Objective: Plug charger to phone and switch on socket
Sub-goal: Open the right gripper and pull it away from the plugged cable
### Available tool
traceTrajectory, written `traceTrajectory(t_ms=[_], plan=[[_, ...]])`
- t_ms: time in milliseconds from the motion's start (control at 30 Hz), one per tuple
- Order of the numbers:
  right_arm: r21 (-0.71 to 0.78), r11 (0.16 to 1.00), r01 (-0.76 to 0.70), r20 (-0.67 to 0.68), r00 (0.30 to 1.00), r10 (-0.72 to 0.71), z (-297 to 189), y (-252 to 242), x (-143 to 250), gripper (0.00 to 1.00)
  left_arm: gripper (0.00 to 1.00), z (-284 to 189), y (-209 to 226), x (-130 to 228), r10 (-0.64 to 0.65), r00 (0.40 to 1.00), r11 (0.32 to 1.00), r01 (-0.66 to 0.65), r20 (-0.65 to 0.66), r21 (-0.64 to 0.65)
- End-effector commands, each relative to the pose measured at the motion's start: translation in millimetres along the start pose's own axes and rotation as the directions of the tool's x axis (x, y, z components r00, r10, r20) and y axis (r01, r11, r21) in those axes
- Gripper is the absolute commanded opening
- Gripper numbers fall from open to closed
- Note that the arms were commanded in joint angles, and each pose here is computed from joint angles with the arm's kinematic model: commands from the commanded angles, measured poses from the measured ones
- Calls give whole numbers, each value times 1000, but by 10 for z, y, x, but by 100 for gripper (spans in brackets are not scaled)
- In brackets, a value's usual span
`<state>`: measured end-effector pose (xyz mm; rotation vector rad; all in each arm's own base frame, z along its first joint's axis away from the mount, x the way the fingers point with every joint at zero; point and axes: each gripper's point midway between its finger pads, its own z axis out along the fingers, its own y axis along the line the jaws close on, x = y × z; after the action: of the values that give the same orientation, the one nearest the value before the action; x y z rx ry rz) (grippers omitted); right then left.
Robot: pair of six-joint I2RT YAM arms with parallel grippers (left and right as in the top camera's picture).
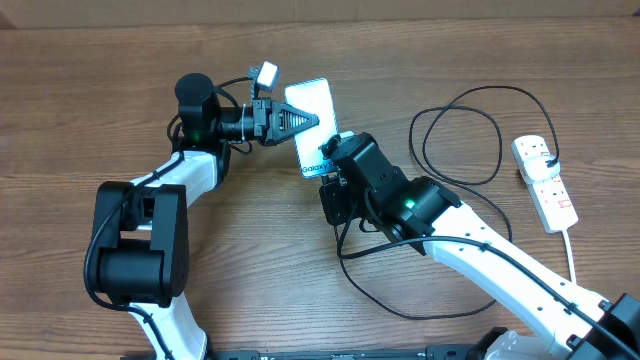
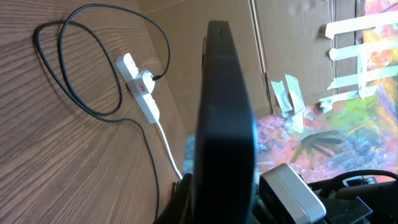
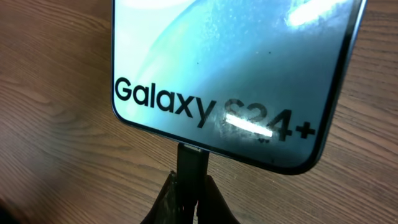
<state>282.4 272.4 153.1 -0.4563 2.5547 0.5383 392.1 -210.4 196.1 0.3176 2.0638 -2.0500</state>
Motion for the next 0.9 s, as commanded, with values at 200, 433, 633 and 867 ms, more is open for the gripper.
traceTrajectory(t_ms=[200,433,633,867], plan=[[-10,1000,28,168,986,-26,-272,147,-575,4,4,163,-150,252,28,989,998,-20,-143,56],[-12,1000,22,177,984,-19,-301,162,-613,4,4,163,-150,252,28,989,998,-20,-143,56],[34,999,-4,60,998,2,-275,39,-324,8,4,161,-150,251,29,989,998,-22,-143,57],[61,998,-35,1,999,35,-457,-11,-180,44,4,184,-112,149,26,996,999,-23,-83,32]])
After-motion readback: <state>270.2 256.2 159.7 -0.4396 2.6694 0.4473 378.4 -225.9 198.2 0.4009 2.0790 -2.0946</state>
